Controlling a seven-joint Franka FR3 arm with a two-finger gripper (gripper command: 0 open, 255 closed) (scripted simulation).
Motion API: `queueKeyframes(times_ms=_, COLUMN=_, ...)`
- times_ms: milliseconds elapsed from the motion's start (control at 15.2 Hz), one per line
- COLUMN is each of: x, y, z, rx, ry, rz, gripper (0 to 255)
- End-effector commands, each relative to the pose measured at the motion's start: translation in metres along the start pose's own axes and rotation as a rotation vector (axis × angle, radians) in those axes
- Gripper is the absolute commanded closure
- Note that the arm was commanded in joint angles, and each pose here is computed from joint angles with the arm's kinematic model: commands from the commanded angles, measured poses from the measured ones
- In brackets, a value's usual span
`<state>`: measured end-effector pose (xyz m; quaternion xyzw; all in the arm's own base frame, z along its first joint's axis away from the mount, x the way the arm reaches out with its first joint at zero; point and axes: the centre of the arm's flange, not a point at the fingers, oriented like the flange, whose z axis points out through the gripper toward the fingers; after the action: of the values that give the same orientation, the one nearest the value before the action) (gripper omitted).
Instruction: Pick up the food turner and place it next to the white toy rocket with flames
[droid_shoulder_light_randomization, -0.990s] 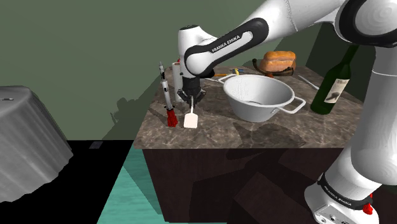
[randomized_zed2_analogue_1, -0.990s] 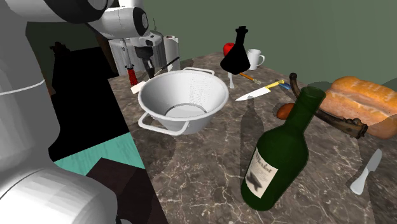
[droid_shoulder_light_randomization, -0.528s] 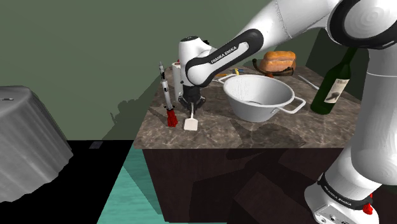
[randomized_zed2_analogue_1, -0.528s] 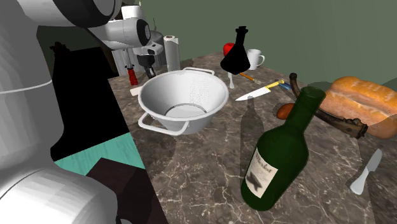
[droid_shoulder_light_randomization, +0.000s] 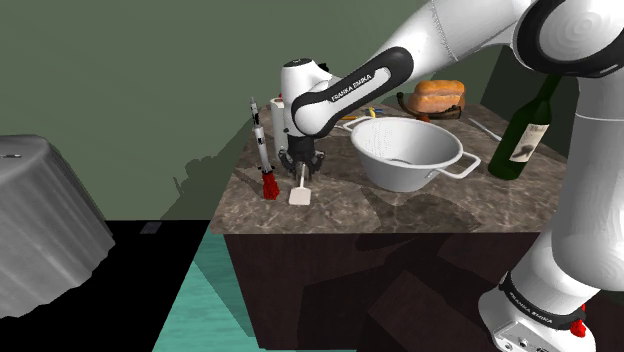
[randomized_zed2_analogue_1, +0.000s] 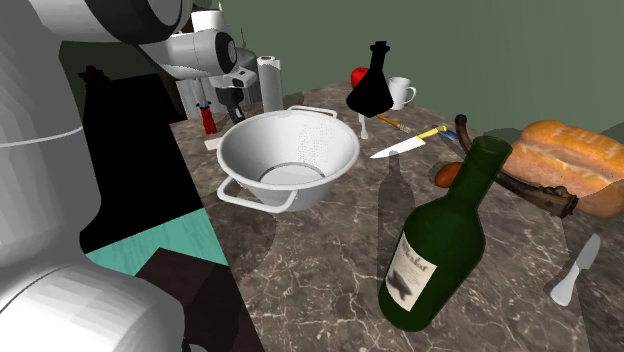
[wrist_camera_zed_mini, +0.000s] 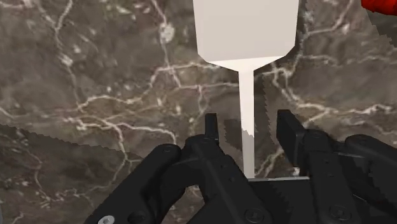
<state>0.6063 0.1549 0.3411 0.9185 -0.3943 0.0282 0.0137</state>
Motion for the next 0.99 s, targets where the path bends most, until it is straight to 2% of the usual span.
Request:
queueKeyframes(times_ms=0, x=0.0, y=0.0, z=0.0, rx=0.0, ry=0.0, rz=0.0, gripper=0)
queueKeyframes(times_ms=264, x=0.0, y=0.0, z=0.0, rx=0.0, ry=0.0, rz=0.0, gripper=0)
queueKeyframes(times_ms=528, x=0.0, y=0.0, z=-0.05, rx=0.0, ry=0.0, rz=0.0, gripper=0)
queueKeyframes(times_ms=924, x=0.0, y=0.0, z=-0.05, rx=0.0, ry=0.0, rz=0.0, gripper=0)
